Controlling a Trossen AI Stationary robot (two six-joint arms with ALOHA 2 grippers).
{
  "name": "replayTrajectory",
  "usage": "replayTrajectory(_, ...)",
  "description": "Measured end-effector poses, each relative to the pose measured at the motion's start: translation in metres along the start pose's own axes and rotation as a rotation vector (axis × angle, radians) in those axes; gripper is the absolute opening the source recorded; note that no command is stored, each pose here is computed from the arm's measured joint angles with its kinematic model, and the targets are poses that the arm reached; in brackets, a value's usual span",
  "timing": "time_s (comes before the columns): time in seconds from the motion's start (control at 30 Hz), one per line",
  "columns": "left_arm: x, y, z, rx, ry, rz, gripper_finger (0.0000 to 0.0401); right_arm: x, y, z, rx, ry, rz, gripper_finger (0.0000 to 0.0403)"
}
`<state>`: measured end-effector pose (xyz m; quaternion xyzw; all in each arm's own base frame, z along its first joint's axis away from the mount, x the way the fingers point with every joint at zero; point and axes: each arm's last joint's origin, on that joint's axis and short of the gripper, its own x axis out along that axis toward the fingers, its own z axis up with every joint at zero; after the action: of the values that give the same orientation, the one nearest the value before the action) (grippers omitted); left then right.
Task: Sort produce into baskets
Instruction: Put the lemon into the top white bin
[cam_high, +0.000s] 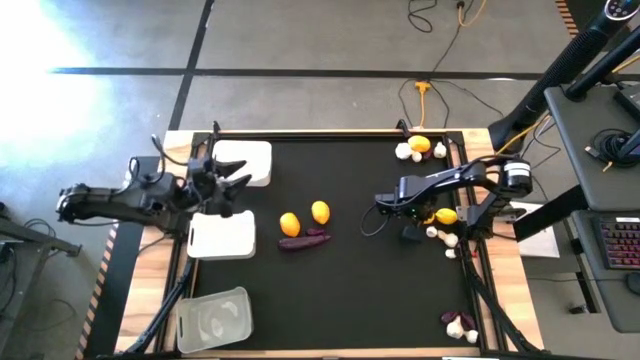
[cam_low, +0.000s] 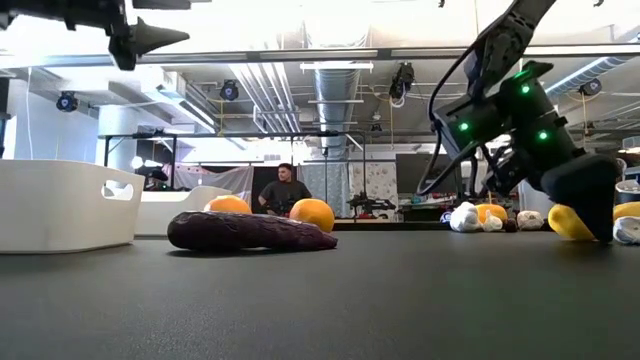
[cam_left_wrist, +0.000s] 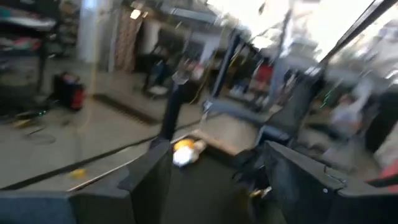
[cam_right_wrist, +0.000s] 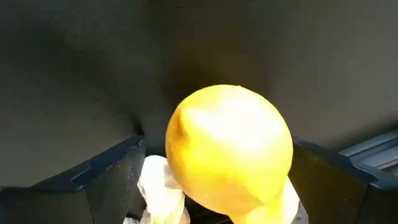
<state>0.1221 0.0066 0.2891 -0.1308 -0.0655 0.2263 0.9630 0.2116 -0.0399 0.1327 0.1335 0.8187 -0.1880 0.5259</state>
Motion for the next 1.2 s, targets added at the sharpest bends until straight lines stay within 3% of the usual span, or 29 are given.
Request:
replayTrajectory(0.3, 0.018, -0.014, 0.018, 0.068, 0.097, 0.055, 0.0235, -0.001, 0.000, 0.003, -0.036, -0.030, -0.015, 0.0254)
replayTrajectory(0.43, 0.021, -0.017, 0.021, 0.070, 0.099, 0.056, 0.0235, -0.018, 0.000, 0.008, -0.021, -0.094, -0.009, 0.0213)
replayTrajectory(0.53, 0.022, -0.019, 0.025, 0.066, 0.095, 0.055, 0.0235, -0.039, 0.002, 0.020, -0.032, -0.199, 0.009, 0.0206)
replayTrajectory(0.73, 0.020, -0.020, 0.032, 0.061, 0.098, 0.055, 0.0235, -0.081, 0.004, 0.069, -0.035, -0.544, 0.058, 0.0218)
replayTrajectory(0.87, 0.017, -0.018, 0.035, 0.055, 0.127, 0.064, 0.0235, -0.100, -0.002, 0.113, -0.010, -0.680, 0.086, 0.0213)
replayTrajectory(1.2, 0.017, -0.015, 0.024, 0.087, 0.219, 0.092, 0.0235, -0.107, -0.021, 0.208, 0.002, -0.700, 0.194, 0.0219)
